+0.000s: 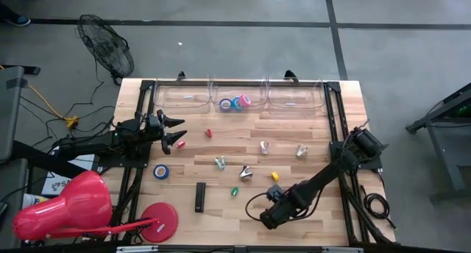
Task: Pick and place Stapler, Stapler remover, tape
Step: Put the yellow tape into the middle transparent bin
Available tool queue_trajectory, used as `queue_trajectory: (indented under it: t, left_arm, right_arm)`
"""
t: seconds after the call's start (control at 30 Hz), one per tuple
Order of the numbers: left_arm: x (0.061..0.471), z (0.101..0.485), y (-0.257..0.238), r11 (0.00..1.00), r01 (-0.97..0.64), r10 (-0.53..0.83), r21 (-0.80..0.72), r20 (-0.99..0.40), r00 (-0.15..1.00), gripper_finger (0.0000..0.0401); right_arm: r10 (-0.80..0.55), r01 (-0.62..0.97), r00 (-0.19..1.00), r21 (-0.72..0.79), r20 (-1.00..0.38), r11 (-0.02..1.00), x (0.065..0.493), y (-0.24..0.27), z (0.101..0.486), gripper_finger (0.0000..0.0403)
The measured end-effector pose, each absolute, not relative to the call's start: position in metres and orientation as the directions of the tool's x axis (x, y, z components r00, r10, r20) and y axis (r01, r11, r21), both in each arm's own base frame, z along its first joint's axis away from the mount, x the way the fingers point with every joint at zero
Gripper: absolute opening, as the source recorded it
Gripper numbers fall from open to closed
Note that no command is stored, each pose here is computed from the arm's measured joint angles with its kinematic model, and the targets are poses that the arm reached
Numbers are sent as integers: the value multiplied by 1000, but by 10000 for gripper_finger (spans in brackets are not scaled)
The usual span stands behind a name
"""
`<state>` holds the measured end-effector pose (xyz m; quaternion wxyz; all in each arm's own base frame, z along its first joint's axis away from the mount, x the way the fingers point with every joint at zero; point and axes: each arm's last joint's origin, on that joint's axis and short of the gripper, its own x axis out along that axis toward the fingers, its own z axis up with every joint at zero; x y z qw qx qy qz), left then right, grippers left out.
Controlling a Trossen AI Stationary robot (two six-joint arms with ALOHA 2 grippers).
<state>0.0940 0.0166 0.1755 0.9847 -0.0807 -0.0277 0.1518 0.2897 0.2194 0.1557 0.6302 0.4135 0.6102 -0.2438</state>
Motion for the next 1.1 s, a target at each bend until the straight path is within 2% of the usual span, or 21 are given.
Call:
queue_trajectory:
  t: [0.33, 0.8, 1.1]
  left_arm:
    - [94, 176, 17, 941, -294, 303, -167, 30, 952, 230]
    - [94, 176, 17, 941, -294, 303, -167, 30, 952, 230]
    - [94, 176, 17, 941, -295, 304, -167, 30, 952, 230]
  right_arm:
    - [194, 814, 123, 210, -973, 541, 290, 220, 151, 132]
    - [194, 791, 119, 211, -974, 574, 290, 220, 151, 28]
    - [179, 749, 214, 278, -960, 601, 295, 210, 170, 27]
